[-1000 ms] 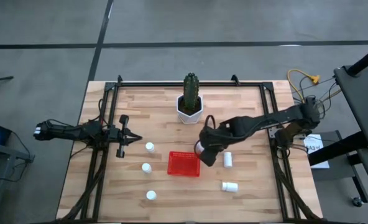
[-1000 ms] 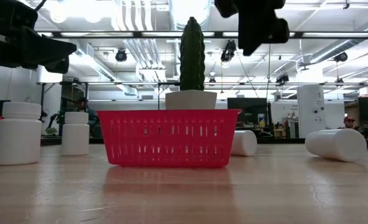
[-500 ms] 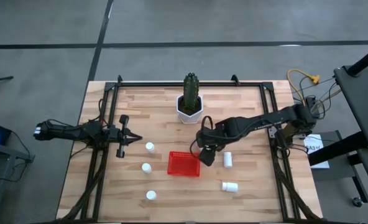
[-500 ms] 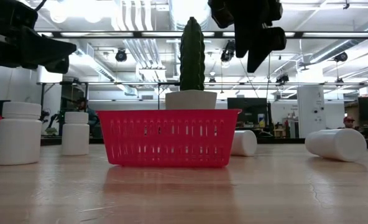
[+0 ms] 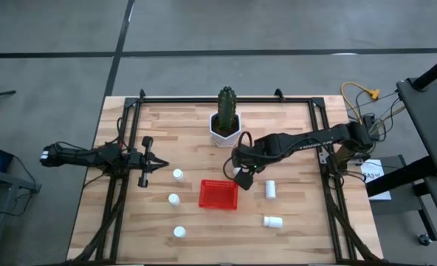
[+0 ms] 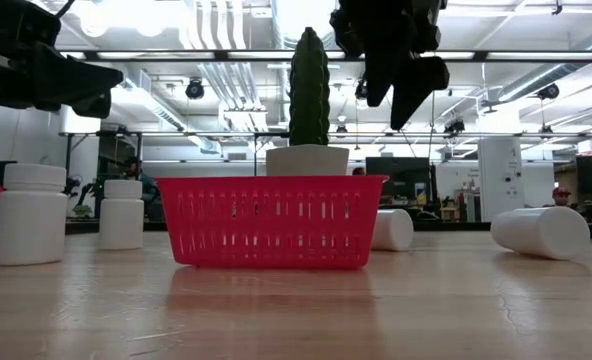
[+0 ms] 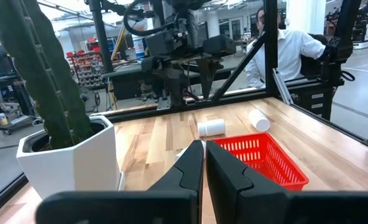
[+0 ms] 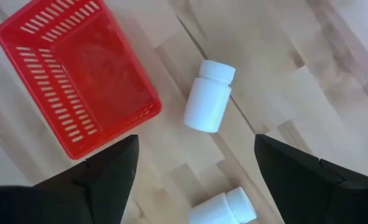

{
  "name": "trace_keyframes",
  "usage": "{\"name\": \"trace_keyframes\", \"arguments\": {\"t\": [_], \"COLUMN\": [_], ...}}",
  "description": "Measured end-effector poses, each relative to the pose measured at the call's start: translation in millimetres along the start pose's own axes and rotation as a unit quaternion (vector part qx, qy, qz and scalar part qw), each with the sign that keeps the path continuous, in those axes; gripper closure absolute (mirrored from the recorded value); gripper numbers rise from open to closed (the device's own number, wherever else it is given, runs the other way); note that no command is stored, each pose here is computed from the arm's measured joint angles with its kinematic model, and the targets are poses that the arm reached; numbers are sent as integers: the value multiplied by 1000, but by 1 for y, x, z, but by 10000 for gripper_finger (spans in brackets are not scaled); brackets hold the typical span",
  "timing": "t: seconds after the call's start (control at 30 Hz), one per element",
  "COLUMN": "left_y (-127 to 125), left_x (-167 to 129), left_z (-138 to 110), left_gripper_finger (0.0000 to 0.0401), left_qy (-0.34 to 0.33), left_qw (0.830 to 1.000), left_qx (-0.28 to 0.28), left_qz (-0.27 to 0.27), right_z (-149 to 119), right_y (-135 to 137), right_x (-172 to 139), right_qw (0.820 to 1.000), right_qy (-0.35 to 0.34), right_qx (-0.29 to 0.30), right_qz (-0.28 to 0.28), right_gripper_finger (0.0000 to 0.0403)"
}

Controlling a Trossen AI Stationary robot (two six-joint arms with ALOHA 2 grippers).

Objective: Pick and place pill bottles into a basket
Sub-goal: Put the white pill bottle into the red bin

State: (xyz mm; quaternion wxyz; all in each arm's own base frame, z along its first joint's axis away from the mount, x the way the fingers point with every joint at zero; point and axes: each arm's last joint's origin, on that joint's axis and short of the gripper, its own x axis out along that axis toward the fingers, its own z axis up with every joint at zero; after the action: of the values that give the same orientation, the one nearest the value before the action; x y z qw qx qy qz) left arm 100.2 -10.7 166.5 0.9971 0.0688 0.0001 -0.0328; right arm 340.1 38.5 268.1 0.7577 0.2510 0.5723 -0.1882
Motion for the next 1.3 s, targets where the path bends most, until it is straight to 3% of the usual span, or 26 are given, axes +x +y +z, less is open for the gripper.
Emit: {"name": "trace_keyframes", "arguments": {"t": [0.47,1.3], "left_y": [0,0], "left_x": [0,0], "left_z": [0,0], "left_gripper_finger": [399,399], "left_qy": [0,0], "left_qw": [1000,1000], "left_qx": [0,0], "left_qz": [0,0], "right_z": [-5,-14], "right_y": [-5,-13], "right_x": [15,55], "right_qw": [1000,999], "right_qy": [0,-33], "right_qx": [-3,-7], "right_qz": [-16,-3], "right_gripper_finger": [117,122]}}
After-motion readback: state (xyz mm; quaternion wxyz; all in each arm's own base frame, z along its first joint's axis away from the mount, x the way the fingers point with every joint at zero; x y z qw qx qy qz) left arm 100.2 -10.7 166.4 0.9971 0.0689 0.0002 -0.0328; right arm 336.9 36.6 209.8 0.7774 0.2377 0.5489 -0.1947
